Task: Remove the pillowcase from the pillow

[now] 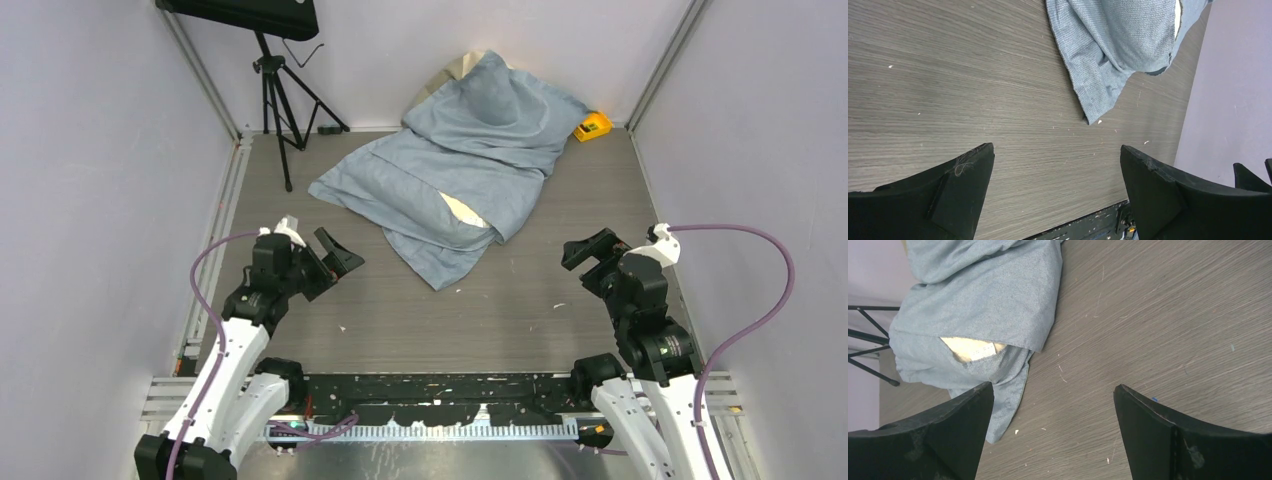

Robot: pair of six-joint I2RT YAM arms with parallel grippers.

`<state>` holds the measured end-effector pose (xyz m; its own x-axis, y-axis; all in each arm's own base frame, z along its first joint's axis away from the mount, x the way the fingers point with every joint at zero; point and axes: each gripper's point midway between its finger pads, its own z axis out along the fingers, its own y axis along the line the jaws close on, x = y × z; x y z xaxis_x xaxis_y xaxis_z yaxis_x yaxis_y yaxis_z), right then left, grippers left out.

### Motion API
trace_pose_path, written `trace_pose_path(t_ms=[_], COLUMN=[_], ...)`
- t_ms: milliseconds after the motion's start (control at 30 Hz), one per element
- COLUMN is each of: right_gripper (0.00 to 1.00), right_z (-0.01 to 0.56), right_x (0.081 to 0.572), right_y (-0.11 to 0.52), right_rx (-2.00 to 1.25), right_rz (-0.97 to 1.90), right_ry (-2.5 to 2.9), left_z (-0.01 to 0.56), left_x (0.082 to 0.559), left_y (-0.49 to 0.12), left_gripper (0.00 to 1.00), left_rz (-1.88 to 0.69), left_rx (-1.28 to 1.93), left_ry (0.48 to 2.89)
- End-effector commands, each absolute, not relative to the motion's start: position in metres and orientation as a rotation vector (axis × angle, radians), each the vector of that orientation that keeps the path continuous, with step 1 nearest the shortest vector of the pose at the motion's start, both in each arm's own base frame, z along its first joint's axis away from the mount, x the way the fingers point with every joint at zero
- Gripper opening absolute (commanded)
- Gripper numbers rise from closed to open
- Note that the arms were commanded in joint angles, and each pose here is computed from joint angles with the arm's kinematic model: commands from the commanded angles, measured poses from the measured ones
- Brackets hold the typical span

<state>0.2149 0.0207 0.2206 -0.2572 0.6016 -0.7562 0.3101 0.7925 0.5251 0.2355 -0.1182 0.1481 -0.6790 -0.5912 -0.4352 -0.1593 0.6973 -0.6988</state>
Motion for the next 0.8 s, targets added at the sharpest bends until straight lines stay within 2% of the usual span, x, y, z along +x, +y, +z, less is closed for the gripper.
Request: trace_pose_path(t_ms=[0,333,767], right_gripper=[0.94,0.94,0.94], right_z=[0.237,0.238,0.239], right_x=[0.219,0.218,0.224], right_y=[0.018,0.021,0.023], right_rx=[0.706,0.705,0.690], right_rz=[0.330,0.359,0.358], right_ry=[1.809,1.801,1.808], left_z=[0.156,0.136,0.144], left_x=[0.242,0.250,0.311], left_y=[-0.117,-0.124,-0.135], left_gripper=[1.00,1.00,0.99], left_rz=[-0.845,-0.876,-0.902], left_rx=[-0.556,-0.633,-0.637], left_ry=[2.187,2.256,2.087])
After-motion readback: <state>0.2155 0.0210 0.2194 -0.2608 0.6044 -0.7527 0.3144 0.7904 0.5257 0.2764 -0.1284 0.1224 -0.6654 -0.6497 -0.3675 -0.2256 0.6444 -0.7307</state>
